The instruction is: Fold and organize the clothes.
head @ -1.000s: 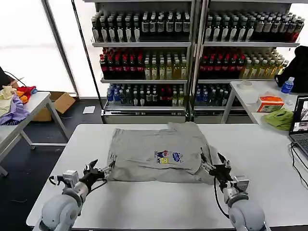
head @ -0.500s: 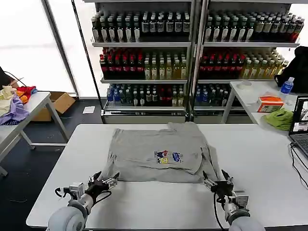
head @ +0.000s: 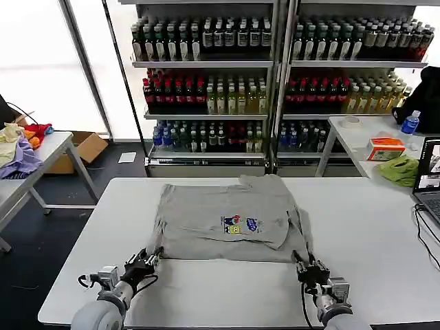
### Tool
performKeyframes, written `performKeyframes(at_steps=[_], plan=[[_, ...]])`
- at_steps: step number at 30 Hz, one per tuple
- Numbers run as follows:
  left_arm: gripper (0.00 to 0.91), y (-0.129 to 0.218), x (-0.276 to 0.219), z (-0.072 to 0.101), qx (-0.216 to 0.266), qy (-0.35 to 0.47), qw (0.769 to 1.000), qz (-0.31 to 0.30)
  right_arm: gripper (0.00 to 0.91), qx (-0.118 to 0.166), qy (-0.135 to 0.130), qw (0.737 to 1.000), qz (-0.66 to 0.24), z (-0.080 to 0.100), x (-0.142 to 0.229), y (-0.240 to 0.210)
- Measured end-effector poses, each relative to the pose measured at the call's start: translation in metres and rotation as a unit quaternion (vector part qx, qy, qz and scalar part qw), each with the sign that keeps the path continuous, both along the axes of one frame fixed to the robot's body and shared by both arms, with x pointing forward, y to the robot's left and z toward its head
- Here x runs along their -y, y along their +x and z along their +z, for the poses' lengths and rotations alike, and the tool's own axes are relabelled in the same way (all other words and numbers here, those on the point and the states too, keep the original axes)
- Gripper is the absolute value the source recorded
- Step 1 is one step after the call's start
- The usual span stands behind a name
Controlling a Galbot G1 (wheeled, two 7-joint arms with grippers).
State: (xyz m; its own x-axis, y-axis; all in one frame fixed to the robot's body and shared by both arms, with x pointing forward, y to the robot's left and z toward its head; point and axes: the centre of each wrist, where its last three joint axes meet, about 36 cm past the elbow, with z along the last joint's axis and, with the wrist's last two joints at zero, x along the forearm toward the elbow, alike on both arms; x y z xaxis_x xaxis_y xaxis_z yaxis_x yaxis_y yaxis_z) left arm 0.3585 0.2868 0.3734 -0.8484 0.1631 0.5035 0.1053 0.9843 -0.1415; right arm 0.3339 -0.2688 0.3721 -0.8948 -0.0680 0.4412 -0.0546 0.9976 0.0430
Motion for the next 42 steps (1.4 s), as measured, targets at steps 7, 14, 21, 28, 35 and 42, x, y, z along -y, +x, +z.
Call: performKeyframes(at_steps=[7,14,21,28,35,42], plan=[[0.040,-0.008,0.005,0.000,0.003,-0.011,1.000,0.000,0.000,-0.005,0.012,1.000,0.007,0.001,0.006,-0.004],[0.040,-0.018,0.005,0.005,0.006,-0.017,1.000,0.004,0.000,-0.008,0.018,1.000,0.020,0.007,0.013,-0.013],[0.030,-0.040,0.006,0.018,0.010,-0.018,1.000,0.011,0.000,-0.009,0.015,0.999,0.028,0.016,0.021,-0.036],[0.030,-0.070,0.009,0.031,0.000,-0.026,1.000,0.016,0.000,-0.020,0.012,0.999,0.023,0.024,0.029,-0.071],[0.464,-0.102,0.012,0.043,-0.023,-0.026,0.999,0.016,0.907,-0.043,0.008,0.999,0.020,0.029,0.034,-0.099],[0.907,-0.122,0.007,0.054,-0.045,-0.003,0.999,0.014,0.907,-0.037,0.024,0.999,0.012,0.042,0.039,-0.106]])
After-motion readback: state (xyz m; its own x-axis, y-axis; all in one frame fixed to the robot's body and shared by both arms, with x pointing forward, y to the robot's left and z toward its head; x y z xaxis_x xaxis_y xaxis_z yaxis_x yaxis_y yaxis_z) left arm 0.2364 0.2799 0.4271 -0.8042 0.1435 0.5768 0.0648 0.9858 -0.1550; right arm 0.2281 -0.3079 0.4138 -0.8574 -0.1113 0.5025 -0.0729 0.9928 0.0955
